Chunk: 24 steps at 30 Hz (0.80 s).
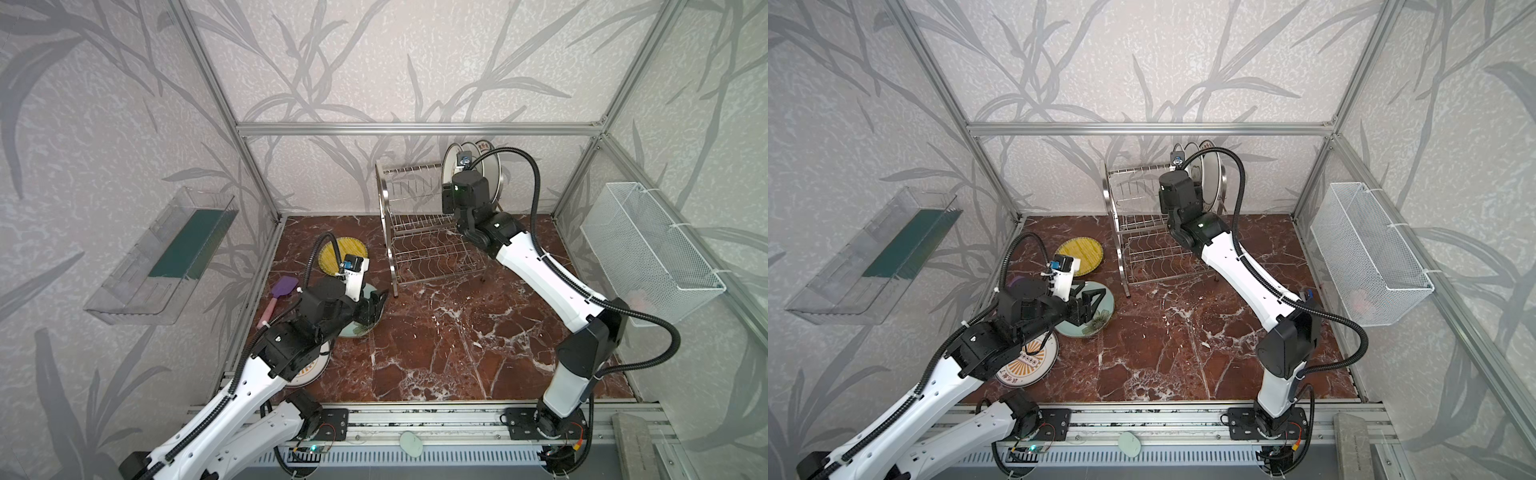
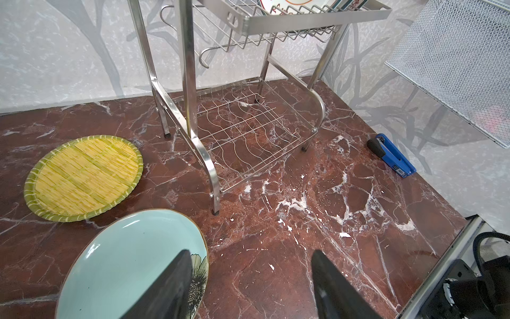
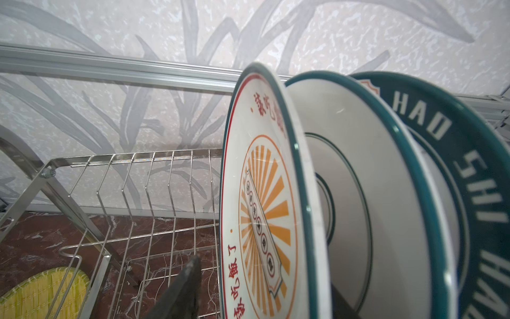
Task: Load the plates into the dish rack
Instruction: 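Open the right gripper to release the sunburst plate in the rack, then draw the right gripper back from the rack and lower it toward the table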
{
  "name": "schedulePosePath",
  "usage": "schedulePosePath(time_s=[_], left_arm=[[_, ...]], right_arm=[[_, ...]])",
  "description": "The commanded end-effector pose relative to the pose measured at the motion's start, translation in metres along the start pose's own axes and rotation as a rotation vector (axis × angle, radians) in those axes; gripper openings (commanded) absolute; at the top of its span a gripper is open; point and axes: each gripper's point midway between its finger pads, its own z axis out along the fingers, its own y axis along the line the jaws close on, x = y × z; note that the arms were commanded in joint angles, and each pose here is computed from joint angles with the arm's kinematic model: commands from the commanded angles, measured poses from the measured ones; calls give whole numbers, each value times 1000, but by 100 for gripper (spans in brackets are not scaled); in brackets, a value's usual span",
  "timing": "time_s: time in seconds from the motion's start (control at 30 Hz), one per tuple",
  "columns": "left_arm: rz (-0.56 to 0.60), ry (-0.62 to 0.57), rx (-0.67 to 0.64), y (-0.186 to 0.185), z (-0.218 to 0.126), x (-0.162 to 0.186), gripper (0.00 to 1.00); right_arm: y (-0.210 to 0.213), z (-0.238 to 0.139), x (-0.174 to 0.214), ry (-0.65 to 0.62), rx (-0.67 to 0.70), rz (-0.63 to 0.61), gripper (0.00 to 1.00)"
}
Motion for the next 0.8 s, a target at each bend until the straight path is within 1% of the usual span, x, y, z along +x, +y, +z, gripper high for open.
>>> schedulePosePath(time_s=[0.0, 0.13, 0.27, 0.3, 0.33, 0.5, 0.77], left_arm=[[13, -9, -9, 1, -1, -3, 67], [16, -10, -13, 2, -2, -4, 67], [12, -9, -22, 3, -2, -4, 67], [12, -7, -23, 4, -2, -4, 67], [12, -6, -25, 4, -2, -4, 67], [15, -6, -36, 6, -4, -4, 67], [24, -7, -71, 11, -13, -10, 67]], right_arm=[[-15, -22, -38, -74, -7, 51, 61], [-15, -27, -41, -82, -21, 53, 64], [-13, -28, -42, -84, -26, 41, 65], [-19, -38, -53, -106, -29, 52, 65], [-20, -40, -55, -113, -28, 52, 66], [-22, -49, -64, -138, -22, 37, 72], [-28, -67, -77, -176, -31, 28, 76]])
